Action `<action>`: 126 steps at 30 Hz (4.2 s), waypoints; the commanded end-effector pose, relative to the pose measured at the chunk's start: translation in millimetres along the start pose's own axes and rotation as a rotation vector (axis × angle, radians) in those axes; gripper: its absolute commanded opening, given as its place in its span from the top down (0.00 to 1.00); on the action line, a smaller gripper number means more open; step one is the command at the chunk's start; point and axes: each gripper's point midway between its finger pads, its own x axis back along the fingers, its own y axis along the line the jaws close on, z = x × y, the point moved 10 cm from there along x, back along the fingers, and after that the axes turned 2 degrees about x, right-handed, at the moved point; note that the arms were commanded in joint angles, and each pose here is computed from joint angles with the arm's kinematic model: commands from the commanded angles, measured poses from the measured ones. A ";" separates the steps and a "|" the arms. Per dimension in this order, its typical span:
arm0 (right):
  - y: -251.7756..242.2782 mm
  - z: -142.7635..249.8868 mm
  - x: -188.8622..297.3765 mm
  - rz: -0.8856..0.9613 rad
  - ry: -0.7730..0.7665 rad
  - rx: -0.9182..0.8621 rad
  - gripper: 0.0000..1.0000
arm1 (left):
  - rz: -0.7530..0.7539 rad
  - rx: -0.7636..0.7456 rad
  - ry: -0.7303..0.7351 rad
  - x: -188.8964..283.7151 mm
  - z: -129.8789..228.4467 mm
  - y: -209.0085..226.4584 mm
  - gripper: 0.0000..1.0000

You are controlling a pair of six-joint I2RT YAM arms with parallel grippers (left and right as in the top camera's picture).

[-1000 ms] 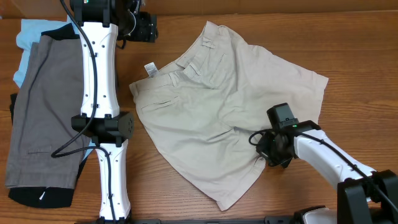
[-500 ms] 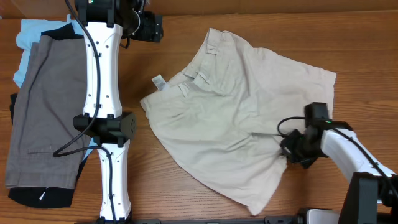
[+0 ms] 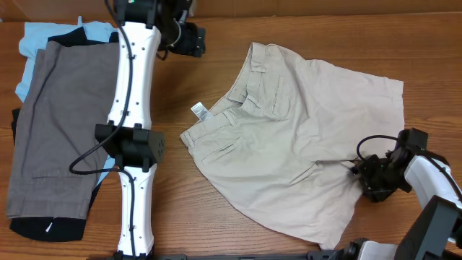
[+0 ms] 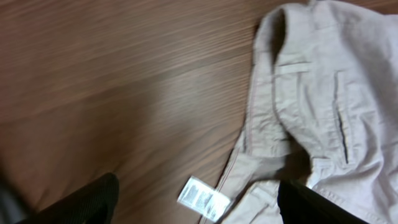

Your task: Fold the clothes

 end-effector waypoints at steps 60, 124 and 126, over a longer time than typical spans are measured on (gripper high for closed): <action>80.9 -27.7 64.5 -0.145 -0.181 0.317 0.21 | -0.041 0.326 0.171 -80.4 40.7 89.1 0.96; 67.1 107.3 -36.1 -0.013 0.122 0.239 0.19 | -0.043 0.096 0.077 100.2 48.5 6.9 0.00; 63.1 97.9 -34.5 -0.021 0.111 0.218 0.19 | -0.038 0.099 0.089 94.7 48.9 8.1 0.00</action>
